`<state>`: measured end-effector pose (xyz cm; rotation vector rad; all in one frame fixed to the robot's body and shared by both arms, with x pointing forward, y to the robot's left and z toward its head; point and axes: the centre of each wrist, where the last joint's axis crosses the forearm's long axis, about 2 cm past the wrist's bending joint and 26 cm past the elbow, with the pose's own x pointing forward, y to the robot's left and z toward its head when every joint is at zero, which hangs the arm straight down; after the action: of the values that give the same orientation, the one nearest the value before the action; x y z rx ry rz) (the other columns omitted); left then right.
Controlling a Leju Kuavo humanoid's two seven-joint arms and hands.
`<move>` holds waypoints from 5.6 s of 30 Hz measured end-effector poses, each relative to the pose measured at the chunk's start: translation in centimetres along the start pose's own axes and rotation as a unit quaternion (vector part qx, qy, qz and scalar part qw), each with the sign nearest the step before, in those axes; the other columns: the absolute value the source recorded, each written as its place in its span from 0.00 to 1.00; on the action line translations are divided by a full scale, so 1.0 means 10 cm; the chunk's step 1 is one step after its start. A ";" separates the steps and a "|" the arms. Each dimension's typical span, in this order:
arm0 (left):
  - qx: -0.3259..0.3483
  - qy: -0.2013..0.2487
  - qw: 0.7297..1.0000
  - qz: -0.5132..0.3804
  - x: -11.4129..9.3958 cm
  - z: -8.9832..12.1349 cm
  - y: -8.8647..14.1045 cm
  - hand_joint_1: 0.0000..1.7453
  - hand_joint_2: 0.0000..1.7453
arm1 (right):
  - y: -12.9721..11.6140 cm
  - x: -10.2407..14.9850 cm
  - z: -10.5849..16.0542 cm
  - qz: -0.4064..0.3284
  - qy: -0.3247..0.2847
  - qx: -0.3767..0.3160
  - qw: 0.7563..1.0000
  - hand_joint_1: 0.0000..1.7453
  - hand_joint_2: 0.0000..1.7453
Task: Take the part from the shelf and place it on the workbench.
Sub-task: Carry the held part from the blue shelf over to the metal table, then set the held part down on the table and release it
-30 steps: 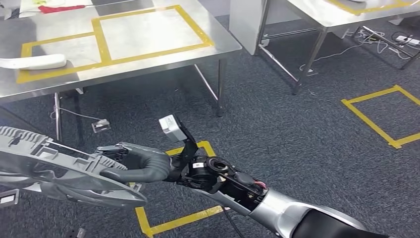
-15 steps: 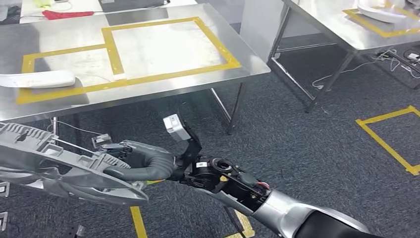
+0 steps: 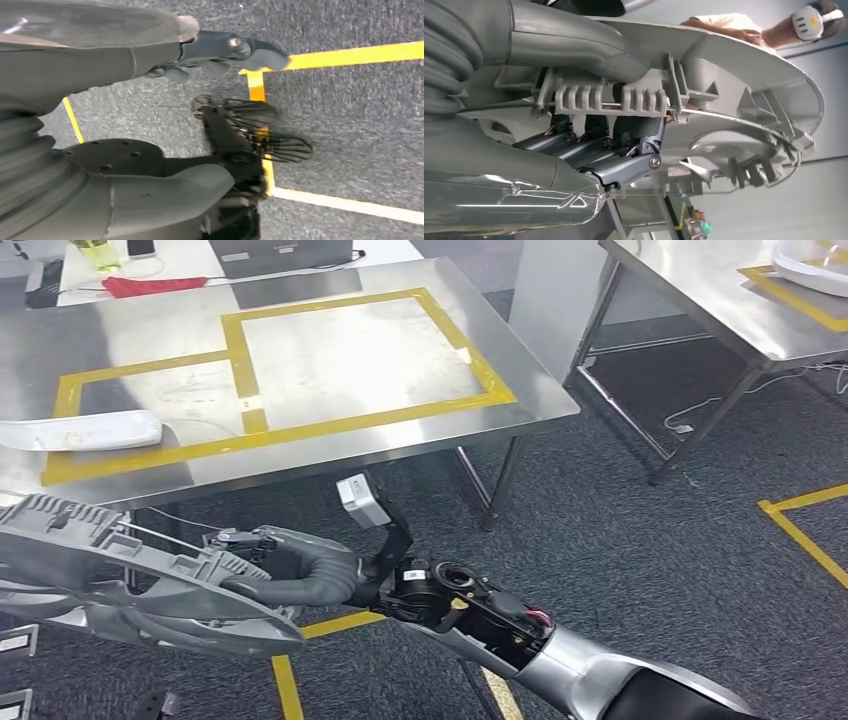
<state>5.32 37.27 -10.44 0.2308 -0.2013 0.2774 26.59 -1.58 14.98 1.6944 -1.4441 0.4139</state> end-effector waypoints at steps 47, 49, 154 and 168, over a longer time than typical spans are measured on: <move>-0.002 0.003 1.000 -0.001 -0.01 0.00 0.03 0.00 1.00 | -0.14 0.11 0.11 0.012 -0.053 -0.027 0.998 1.00 1.00; -0.001 0.003 1.000 0.000 0.00 0.00 0.04 0.00 1.00 | -0.15 0.13 0.10 0.013 -0.058 -0.028 0.998 1.00 1.00; -0.032 -0.047 0.998 -0.025 0.07 0.01 -0.10 0.00 0.00 | -1.04 1.11 -0.37 0.862 0.189 -0.254 0.395 0.00 0.00; -0.029 -0.048 0.998 -0.020 0.08 0.00 -0.07 0.00 0.00 | -1.07 1.13 -0.35 0.832 0.188 -0.295 0.430 0.00 0.00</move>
<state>6.31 36.78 -10.38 0.1910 -0.2991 0.2204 40.50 -6.41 20.99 -0.8950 -2.0207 0.9859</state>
